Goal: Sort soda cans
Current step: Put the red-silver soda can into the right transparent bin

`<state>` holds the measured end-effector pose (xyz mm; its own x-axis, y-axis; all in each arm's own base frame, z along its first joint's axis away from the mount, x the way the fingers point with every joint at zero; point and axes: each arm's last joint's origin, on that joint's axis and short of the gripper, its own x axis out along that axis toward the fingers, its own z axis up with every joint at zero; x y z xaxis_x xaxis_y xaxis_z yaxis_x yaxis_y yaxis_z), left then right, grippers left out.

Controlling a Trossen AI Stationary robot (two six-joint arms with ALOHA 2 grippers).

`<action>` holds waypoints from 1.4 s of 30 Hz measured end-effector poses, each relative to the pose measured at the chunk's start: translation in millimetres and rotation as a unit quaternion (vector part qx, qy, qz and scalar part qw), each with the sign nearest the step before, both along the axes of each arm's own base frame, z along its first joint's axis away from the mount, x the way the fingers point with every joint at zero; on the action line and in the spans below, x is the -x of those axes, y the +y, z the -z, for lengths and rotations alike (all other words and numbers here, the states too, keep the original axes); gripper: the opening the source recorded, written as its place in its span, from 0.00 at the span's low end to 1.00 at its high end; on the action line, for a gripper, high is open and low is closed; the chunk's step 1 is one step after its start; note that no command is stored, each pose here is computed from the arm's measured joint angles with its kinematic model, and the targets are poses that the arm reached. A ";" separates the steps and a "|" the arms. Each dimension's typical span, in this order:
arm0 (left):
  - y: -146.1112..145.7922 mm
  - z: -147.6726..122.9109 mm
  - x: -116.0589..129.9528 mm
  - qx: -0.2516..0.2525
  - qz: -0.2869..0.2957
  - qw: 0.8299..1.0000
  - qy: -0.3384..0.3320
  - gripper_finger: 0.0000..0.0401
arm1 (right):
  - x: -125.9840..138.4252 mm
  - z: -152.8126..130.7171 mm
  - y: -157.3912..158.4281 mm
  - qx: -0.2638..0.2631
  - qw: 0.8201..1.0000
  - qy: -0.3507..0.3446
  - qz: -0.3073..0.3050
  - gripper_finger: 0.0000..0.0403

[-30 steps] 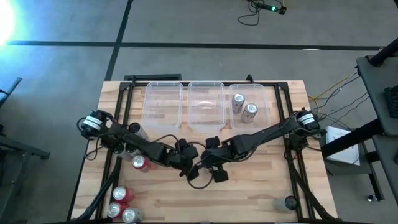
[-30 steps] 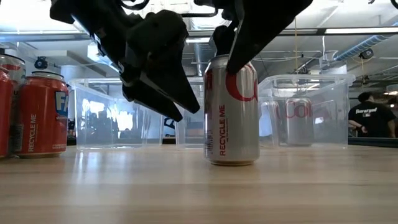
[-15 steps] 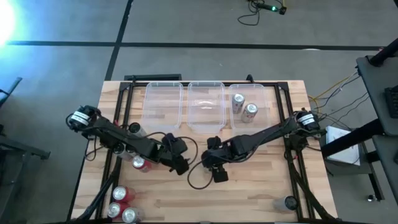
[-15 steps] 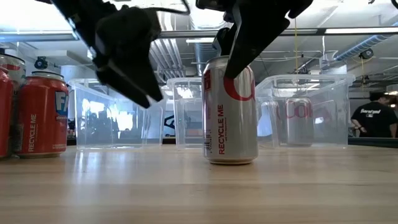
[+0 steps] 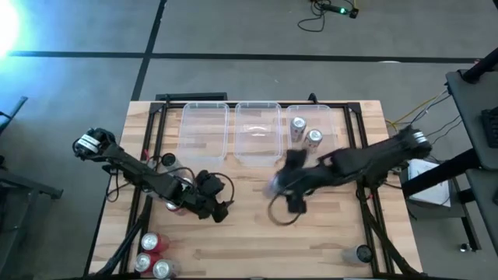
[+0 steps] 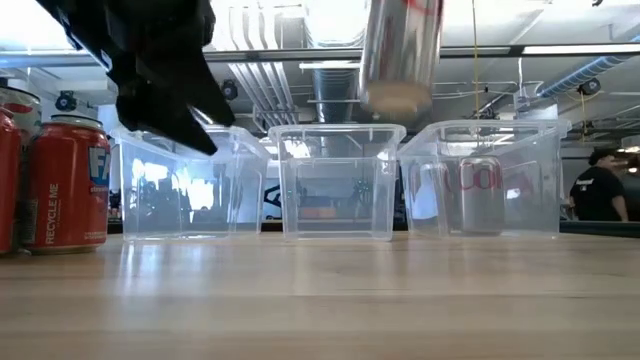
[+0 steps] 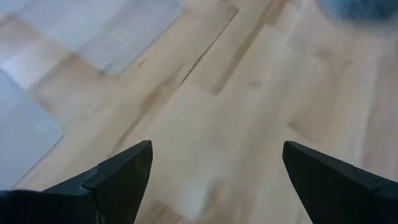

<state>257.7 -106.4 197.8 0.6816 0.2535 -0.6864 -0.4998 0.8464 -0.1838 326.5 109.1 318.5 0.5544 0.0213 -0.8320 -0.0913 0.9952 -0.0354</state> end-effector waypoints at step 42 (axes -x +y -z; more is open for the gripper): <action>-52.7 -31.2 7.1 0.035 0.150 0.981 -0.117 0.81 | 109.9 48.8 -193.1 0.007 0.991 0.020 0.132 0.72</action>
